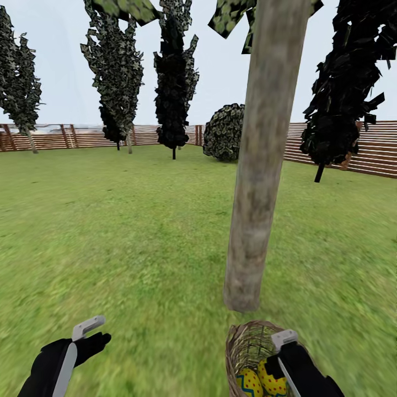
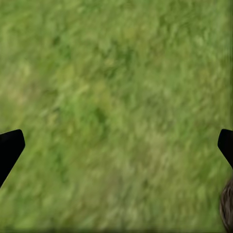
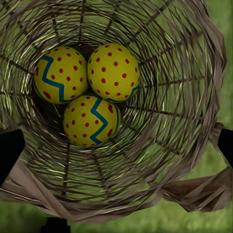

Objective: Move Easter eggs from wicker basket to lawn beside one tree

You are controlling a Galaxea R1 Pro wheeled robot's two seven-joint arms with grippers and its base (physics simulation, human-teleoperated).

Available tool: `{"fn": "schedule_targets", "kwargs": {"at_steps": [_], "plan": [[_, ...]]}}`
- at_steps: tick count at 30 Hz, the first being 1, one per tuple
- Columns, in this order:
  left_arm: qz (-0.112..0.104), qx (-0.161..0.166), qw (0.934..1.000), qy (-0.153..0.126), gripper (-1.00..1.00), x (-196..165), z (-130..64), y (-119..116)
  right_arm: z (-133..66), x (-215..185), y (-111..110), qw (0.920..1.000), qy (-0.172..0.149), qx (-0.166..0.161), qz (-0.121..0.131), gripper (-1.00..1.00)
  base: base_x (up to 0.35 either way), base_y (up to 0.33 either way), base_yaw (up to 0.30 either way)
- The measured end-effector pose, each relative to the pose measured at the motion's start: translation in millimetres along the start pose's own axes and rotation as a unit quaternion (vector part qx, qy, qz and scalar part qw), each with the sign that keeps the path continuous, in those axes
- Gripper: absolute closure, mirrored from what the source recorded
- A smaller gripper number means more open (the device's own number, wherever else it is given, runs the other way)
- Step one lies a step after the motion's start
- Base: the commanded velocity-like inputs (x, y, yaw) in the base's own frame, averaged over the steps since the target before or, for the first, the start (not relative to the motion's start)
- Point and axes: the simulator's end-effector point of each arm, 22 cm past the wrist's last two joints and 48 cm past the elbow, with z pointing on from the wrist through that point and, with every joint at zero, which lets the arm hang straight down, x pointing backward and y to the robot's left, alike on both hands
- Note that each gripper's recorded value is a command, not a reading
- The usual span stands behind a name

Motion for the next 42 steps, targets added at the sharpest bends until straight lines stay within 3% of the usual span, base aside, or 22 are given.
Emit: {"fn": "schedule_targets", "kwargs": {"at_steps": [22, 42], "plan": [[-0.002, 0.006, 1.0000, 0.003, -1.00, 5, 0.7, -9, -0.3, 0, 1, 1.0000, 0.001, 0.001, 0.000, -1.00, 0.000, -0.001, 0.000], [-0.002, 0.007, 1.0000, 0.003, -1.00, 32, 30.7, -1, 34.0, 20, 11, 1.0000, 0.001, 0.001, 0.001, -1.00, 0.000, 0.000, 0.000]]}}
